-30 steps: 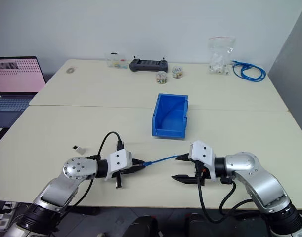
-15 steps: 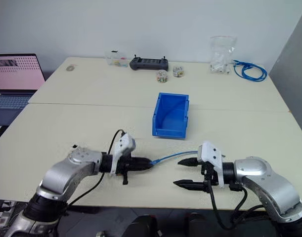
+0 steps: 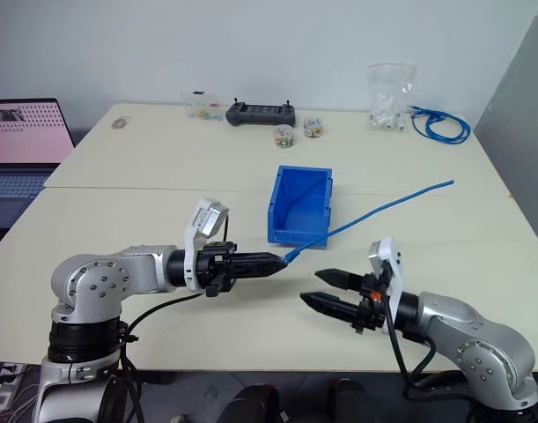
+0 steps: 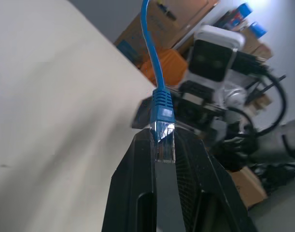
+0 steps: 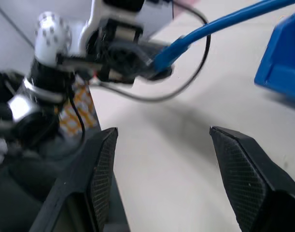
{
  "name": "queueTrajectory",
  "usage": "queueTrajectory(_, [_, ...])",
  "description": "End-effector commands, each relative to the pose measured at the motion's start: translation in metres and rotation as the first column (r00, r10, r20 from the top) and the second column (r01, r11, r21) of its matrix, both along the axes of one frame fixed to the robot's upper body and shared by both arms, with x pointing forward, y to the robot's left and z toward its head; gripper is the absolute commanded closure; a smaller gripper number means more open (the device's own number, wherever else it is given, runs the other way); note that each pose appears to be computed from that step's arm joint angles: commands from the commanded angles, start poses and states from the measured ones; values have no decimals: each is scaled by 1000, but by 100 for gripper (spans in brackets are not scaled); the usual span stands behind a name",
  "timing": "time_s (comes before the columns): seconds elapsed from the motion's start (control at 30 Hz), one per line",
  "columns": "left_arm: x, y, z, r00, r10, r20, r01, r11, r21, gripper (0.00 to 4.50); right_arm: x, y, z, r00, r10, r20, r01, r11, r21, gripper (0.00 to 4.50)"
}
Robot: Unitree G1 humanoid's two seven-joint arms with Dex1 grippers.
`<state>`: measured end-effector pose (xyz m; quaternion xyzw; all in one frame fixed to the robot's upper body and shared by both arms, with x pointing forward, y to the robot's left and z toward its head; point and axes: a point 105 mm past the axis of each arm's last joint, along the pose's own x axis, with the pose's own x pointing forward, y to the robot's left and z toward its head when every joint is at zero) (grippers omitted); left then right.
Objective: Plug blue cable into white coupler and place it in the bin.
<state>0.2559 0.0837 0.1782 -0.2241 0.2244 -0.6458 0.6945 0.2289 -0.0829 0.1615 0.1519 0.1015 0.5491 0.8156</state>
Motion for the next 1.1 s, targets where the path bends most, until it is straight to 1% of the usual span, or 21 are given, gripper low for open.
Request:
queueTrajectory(0.03, [-8, 1, 11, 999, -27, -19, 26, 998, -63, 424, 2, 6, 25, 1000, 5, 28, -8, 994, 110, 129])
queueTrajectory(0.13, [-10, 1, 13, 999, -24, -31, 22, 997, -77, 424, 4, 11, 39, 1000, 16, 26, -21, 982, 189, 129])
queueTrajectory(0.2, [-10, 1, 14, 999, -21, -36, 18, 997, -82, 424, 2, 14, 47, 999, 37, 24, -42, 975, 218, 129])
queueTrajectory(0.37, [-10, 2, 18, 999, -7, -39, 3, 995, -98, 424, 1, 21, 50, 997, 77, 10, -78, 972, 222, 129])
queueTrajectory(0.5, [-9, 2, 19, 1000, 2, -31, -5, 995, -100, 424, 2, 24, 48, 995, 99, -2, -97, 972, 213, 129])
queueTrajectory(0.57, [-9, 1, 21, 1000, 0, -28, -3, 994, -105, 424, 3, 26, 48, 995, 104, -5, -101, 972, 211, 165])
queueTrajectory(0.6, [-10, 1, 21, 1000, -3, -27, 0, 994, -108, 424, 3, 26, 48, 994, 108, -6, -104, 972, 211, 173])
queueTrajectory(0.73, [-12, 0, 21, 1000, -11, -28, 8, 994, -105, 424, 4, 27, 51, 993, 117, -6, -113, 969, 221, 276])
queueTrajectory(0.8, [-12, 1, 19, 999, -9, -31, 6, 995, -100, 424, 3, 27, 52, 992, 122, -4, -118, 968, 220, 311])
queueTrajectory(1.0, [-10, 1, 16, 999, 3, -34, -6, 996, -90, 424, -1, 27, 51, 988, 155, -6, -150, 967, 207, 441])
queueTrajectory(1.1, [-7, 2, 15, 1000, 13, -25, -15, 996, -89, 424, -3, 27, 51, 986, 166, -9, -161, 966, 202, 443])
